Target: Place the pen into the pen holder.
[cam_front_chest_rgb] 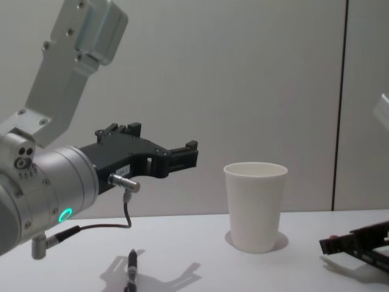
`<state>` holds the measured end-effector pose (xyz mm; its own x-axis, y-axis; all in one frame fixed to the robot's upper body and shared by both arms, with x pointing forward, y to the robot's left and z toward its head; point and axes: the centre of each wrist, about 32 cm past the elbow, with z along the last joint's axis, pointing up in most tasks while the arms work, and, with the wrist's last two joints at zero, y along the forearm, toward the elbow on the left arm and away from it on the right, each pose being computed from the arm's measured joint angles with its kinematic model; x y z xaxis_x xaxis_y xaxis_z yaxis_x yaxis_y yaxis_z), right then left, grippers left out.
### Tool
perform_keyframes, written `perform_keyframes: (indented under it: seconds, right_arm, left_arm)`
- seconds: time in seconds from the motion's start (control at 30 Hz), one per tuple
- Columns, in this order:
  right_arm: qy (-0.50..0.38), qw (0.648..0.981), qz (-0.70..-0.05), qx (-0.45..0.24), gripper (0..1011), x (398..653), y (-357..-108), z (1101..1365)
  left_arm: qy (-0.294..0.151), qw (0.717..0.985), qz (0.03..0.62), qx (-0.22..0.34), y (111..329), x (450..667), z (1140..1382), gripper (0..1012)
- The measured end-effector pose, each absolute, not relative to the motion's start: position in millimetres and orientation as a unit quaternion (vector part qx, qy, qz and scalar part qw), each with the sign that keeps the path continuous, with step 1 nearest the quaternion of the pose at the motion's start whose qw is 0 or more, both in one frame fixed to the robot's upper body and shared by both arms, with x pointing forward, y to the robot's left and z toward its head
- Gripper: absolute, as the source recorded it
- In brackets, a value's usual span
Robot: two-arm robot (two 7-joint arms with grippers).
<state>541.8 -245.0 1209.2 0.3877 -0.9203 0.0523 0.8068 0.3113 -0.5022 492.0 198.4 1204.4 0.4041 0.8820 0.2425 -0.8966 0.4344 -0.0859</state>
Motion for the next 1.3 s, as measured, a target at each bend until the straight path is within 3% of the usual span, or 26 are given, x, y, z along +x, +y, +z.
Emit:
perform_keyframes:
  seconds: [0.53,0.63,0.83,1.3]
  right_arm:
    - [0.121,0.800,-0.538,-0.238,1002,543.6,-245.1,1205.8]
    - [0.121,0.799,-0.538,-0.239,964,543.8,-245.1,1205.5]
    - [0.121,0.799,-0.538,-0.239,823,544.0,-245.0,1205.1]
    - [0.121,0.799,-0.537,-0.240,363,544.4,-245.0,1204.8]
  left_arm:
    - [-0.126,0.837,0.531,0.029,198.4,492.0,1204.4,1001]
    - [-0.126,0.837,0.531,0.029,198.4,492.0,1204.4,1001]
    - [-0.126,0.837,0.531,0.029,198.4,492.0,1204.4,1001]
    - [-0.126,0.837,0.531,0.029,198.4,492.0,1204.4,1001]
